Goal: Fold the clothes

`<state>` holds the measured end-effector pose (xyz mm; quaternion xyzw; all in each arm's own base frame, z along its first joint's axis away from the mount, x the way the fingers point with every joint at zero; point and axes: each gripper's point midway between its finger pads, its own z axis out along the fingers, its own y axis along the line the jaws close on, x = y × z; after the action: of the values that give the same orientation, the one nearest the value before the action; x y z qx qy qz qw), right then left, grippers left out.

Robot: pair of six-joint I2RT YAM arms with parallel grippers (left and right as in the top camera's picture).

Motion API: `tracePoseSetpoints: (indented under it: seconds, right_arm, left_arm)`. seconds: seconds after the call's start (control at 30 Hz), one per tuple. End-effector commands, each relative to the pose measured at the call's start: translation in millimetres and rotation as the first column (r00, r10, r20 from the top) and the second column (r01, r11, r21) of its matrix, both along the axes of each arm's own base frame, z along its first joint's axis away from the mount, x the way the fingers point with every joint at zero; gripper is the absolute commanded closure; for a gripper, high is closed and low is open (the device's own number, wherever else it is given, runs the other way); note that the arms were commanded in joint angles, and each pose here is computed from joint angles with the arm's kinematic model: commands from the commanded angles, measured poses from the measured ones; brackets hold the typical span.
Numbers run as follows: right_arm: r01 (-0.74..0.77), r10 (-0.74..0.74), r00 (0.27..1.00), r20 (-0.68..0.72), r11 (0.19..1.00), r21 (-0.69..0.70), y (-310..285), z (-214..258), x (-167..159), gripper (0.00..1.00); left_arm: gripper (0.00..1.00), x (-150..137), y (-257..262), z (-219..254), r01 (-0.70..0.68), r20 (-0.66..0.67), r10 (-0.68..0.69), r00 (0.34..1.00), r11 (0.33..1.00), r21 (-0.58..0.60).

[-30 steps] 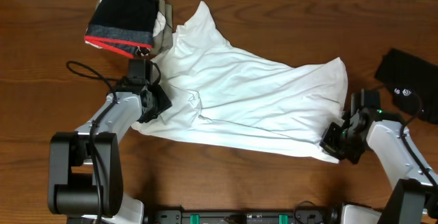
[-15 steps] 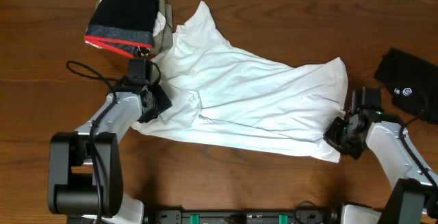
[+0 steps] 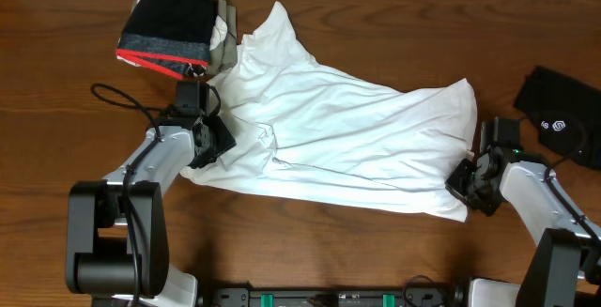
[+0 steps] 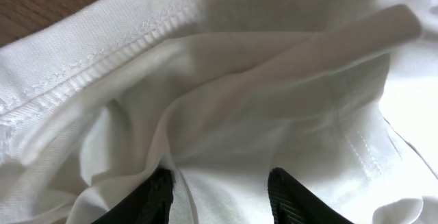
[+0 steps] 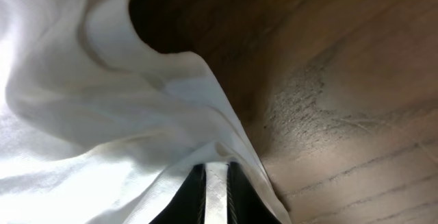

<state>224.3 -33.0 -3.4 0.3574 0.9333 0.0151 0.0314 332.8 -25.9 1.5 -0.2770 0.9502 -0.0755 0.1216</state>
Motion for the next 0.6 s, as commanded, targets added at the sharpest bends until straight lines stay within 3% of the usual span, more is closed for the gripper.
tracePoseSetpoints:
  seconds: [0.0,0.33,0.57]
  right_arm:
    - [0.045,-0.05,0.997,-0.053,0.996,-0.08,-19,-7,-11,0.89]
    - [0.121,-0.127,0.989,-0.071,0.989,-0.085,-40,-4,-19,0.88]
    - [0.113,-0.119,0.991,-0.067,0.99,-0.086,-46,22,-3,0.91]
  left_arm:
    - [0.51,-6,16,-6,-0.041,-0.032,0.043,0.999,0.998,0.041]
    - [0.48,-10,42,-3,-0.119,-0.041,0.121,0.992,0.992,0.041]
    - [0.46,-3,43,30,-0.119,0.054,0.116,0.992,0.992,0.038]
